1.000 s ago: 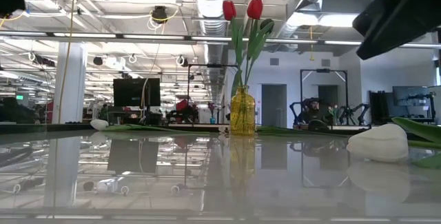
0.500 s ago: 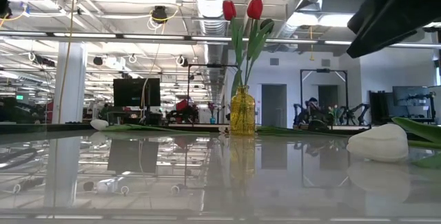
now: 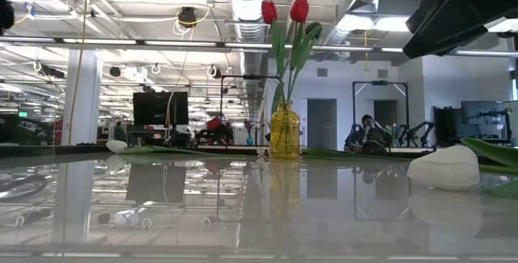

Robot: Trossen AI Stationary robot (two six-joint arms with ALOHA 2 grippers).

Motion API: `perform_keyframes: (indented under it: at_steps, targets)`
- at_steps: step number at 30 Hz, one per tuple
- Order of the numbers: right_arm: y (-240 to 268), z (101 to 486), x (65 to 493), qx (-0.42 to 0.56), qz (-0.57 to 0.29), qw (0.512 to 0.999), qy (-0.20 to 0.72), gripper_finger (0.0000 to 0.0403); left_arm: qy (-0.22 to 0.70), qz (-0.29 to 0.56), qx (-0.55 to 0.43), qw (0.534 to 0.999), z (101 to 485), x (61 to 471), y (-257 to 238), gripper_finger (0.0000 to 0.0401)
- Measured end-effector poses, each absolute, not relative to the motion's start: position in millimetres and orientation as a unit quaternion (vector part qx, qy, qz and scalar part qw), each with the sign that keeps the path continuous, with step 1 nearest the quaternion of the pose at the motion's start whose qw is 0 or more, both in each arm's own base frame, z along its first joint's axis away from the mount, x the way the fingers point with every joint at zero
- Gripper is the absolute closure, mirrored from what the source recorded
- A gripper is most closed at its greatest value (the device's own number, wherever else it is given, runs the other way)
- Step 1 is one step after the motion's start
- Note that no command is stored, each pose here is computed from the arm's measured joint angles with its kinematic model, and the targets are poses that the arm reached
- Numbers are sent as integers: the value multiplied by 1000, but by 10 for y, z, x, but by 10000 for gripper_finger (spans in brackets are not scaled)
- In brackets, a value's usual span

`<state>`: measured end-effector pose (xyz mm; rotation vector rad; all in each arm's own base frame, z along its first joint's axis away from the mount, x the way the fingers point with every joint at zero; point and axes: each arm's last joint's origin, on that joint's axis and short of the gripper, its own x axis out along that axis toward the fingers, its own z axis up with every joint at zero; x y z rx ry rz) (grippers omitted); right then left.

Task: Sort flowers into vase by color
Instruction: Put the bottom white flowers into the transparent vase

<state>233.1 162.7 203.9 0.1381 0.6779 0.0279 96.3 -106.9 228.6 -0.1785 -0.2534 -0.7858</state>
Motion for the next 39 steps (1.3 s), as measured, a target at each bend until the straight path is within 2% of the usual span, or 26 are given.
perform_keyframes:
  at_steps: [8,20,24,29,33,39]
  targets:
    - [1626,2039,2331,67,12,941,332,271,-113,-317,-89,937,2049,879,-1050,401]
    - [1611,2045,2349,73,8,942,328,271,-114,-336,-91,930,1930,799,-1053,401]
    - [1666,2158,2452,65,62,960,263,271,-113,-324,-94,935,1930,797,-1051,401]
    - [1735,2301,2842,17,174,982,78,288,-112,-292,-91,945,1929,809,-1035,401]
    - [1689,2227,3383,-26,216,975,49,322,-110,-289,-93,946,1925,811,-1034,401]
    - [1687,2400,4180,-92,240,966,-24,370,-108,-287,-99,947,1924,811,-1032,401]
